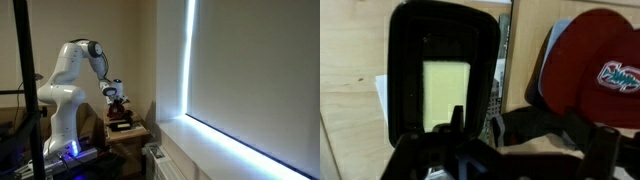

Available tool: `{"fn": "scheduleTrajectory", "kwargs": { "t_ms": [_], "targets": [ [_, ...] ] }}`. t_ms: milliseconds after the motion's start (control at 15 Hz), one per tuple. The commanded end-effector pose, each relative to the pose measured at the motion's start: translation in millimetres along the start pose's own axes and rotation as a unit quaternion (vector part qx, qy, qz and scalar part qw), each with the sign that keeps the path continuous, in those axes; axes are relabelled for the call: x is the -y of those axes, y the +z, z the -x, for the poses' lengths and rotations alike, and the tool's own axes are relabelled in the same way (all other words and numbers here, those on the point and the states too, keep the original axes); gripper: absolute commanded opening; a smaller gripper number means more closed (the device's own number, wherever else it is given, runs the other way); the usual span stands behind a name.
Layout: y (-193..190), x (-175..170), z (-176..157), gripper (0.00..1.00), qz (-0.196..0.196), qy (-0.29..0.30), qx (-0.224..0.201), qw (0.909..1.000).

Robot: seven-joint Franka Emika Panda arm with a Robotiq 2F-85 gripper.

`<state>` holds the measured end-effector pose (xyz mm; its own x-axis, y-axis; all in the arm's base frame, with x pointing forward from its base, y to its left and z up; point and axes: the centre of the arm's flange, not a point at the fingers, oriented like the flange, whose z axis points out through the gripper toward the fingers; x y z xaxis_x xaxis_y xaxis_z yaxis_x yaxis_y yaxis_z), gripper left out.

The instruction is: Move the sponge from the oven tray to the pullout table

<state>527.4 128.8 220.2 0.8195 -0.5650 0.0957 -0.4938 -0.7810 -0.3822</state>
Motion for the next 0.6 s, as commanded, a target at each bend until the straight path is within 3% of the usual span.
{"fn": "scheduleTrajectory", "kwargs": {
  "t_ms": [0, 400, 533],
  "targets": [
    [45, 17, -35, 1.0, 0.026, 0.079, -0.048, 0.9954],
    [60, -7, -34, 1.0, 0.042, 0.089, -0.046, 0.994],
    [70, -17, -31, 1.0, 0.063, 0.095, -0.026, 0.9932]
  ]
}}
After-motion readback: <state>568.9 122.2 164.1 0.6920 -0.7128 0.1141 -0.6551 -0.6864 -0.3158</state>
